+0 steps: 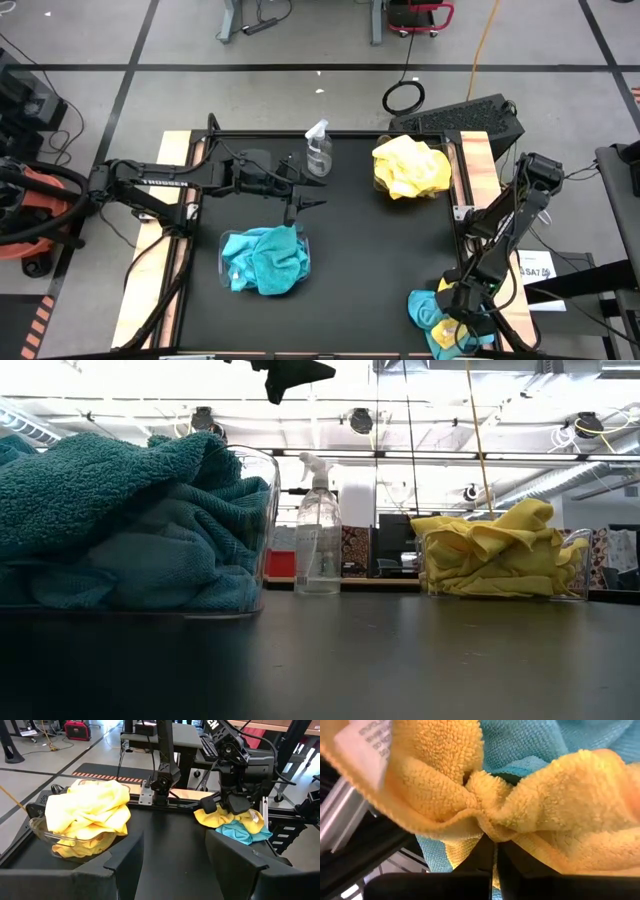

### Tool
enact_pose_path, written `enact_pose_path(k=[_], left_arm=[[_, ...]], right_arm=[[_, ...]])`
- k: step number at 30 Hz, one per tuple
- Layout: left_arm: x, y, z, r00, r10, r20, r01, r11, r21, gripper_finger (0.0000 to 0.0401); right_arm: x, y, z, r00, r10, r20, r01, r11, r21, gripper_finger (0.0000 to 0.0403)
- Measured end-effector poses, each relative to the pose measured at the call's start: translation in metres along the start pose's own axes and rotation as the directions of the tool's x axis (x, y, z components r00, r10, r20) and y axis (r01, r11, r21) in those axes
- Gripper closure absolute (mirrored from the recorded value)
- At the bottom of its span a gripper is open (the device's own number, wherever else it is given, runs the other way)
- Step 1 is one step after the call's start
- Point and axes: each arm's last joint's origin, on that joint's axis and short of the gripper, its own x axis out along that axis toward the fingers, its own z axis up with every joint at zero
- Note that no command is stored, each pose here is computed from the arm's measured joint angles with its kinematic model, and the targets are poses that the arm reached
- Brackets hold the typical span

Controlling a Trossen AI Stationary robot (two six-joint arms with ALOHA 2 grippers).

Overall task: Sort microfiber towel by color & place in baskets
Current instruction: Put the yellow towel into the top transparent bin

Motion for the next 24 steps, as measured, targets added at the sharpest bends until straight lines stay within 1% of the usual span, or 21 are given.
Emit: enact_pose_path(k=[8, 15, 21, 24], left_arm=[[0.0, 0.0, 0.0, 1.0, 0.0, 0.0, 0.0, 1.0, 0.0, 0.0182], [0.0, 0.0, 0.0, 1.0, 0.0, 0.0, 0.0, 1.0, 0.0, 0.0182], [0.0, 0.0, 0.0, 1.0, 0.0, 0.0, 0.0, 1.0, 0.0, 0.0182], [0.0, 0.0, 0.0, 1.0, 0.0, 0.0, 0.0, 1.0, 0.0, 0.0182]], right_arm=[[-0.017, 0.006, 0.001, 0.988, -0.002, 0.155, 0.002, 1.0, 0.002, 0.0402], [-0.041, 0.007, -0.002, 0.974, -0.013, 0.227, 0.011, 1.0, 0.01, 0.0402], [-0.073, 0.012, -0.005, 0.938, -0.032, 0.346, 0.024, 0.999, 0.029, 0.0403], [-0.093, 0.015, -0.006, 0.902, -0.066, 0.427, 0.048, 0.997, 0.052, 0.0403]])
